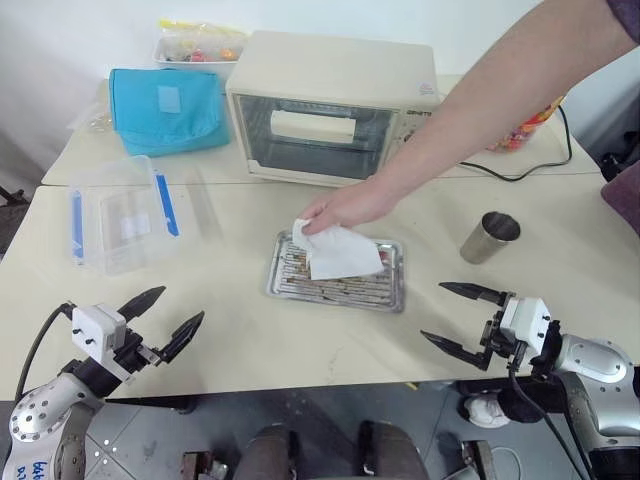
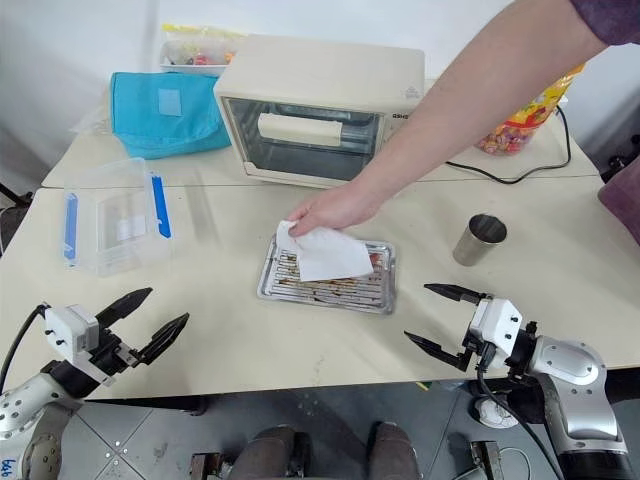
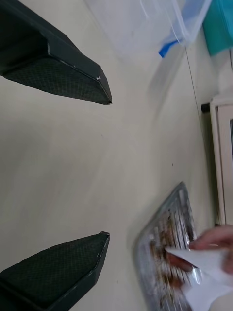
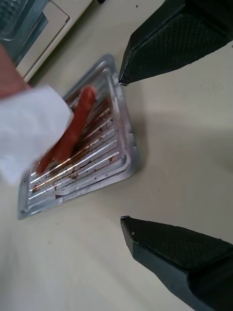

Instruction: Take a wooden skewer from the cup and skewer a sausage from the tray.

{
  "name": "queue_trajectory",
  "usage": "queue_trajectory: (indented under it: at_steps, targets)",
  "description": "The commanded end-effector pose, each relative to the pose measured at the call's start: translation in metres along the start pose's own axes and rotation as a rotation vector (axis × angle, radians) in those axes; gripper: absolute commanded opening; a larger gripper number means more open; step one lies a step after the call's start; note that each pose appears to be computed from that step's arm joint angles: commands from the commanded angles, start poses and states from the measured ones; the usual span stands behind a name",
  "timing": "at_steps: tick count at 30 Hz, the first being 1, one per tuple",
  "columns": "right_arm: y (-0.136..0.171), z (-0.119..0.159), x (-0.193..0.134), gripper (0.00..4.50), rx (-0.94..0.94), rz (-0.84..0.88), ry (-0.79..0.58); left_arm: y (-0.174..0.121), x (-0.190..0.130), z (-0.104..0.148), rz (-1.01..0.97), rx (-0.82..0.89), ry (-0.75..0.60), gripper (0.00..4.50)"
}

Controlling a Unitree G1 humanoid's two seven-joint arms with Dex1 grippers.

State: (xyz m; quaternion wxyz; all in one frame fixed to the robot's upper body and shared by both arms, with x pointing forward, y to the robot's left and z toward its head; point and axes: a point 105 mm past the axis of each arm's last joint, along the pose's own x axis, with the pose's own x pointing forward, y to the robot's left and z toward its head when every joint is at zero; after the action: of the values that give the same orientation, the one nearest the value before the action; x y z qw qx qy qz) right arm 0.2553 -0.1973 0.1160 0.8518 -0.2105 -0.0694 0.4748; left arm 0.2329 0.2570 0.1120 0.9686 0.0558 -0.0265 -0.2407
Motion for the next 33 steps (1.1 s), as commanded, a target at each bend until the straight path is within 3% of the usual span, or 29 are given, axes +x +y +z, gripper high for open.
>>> queue_trajectory:
  at_steps: [1, 7, 11, 26, 33]
  targets:
    - [0.002, 0.006, 0.004, 4.50, -0.021, -0.010, -0.027, -0.004, -0.002, 0.013, 0.001, 0.013, -0.041, 4.43]
    - [0.001, 0.008, 0.011, 4.50, -0.021, -0.020, -0.042, -0.005, -0.002, 0.014, 0.044, 0.013, -0.051, 4.43]
    - [0.001, 0.007, 0.010, 4.50, -0.015, -0.062, -0.041, 0.018, -0.010, 0.019, 0.226, 0.050, -0.097, 4.43]
    - [-0.005, -0.001, -0.018, 4.50, 0.043, -0.247, 0.019, 0.023, -0.011, 0.019, 0.376, -0.023, -0.148, 4.43]
    - [-0.004, 0.001, -0.016, 4.50, 0.042, -0.233, -0.016, 0.010, -0.004, 0.017, 0.334, -0.056, -0.149, 4.43]
